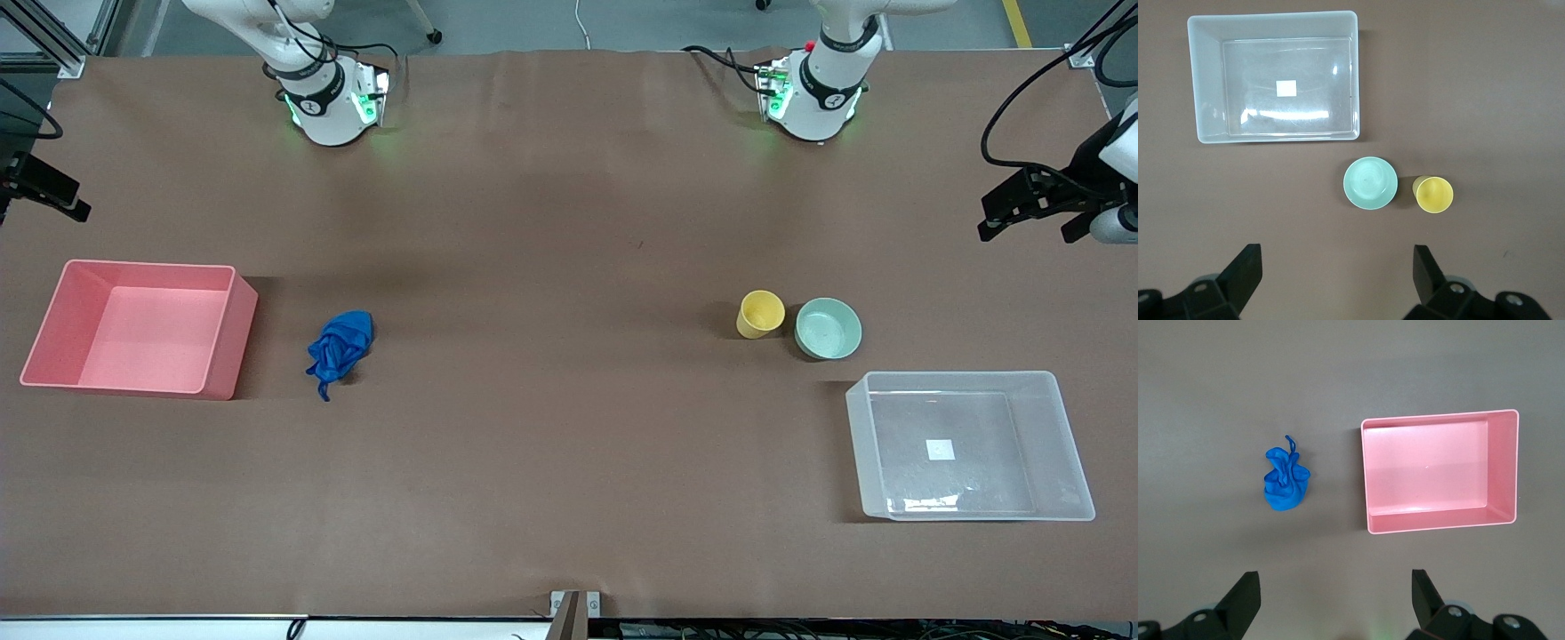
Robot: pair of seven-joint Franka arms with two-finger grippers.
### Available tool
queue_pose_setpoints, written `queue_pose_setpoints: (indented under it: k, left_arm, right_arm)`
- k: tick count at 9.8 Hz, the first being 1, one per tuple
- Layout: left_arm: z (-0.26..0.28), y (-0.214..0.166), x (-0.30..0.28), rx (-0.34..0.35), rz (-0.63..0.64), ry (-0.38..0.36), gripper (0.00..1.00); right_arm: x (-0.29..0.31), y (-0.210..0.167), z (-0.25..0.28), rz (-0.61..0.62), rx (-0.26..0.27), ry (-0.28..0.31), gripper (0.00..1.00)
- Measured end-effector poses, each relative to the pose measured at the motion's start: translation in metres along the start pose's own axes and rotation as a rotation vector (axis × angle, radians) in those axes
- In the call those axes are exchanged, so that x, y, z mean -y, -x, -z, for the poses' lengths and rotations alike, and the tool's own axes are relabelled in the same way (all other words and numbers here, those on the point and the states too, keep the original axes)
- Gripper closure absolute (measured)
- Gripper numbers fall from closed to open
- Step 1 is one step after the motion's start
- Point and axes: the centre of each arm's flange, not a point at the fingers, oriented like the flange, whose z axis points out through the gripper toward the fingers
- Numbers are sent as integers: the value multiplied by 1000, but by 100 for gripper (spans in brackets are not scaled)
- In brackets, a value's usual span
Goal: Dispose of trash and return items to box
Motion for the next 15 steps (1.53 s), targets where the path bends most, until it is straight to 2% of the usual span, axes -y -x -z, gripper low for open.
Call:
queue_pose_setpoints:
  k: [6,9,11,12,15]
  left_arm:
    - [-2,0,-4,5,-6,0,0]
    - [-32,-5,-3,41,-4,-1,0]
    - [-86,-12,-2,29,-3,-1,0]
    - [-120,-12,-1,25,-2,-2,0]
    - [-250,3,1,34,3,-5,0]
  right_arm:
    - [0,0,0,0,0,0,0]
    - [0,0,-1,0,2,0,0]
    - [7,-8,-18,12,20,0,0]
    - [19,-21,-45,32,29,2,0]
    - [67,-60,-171,85,71,13,0]
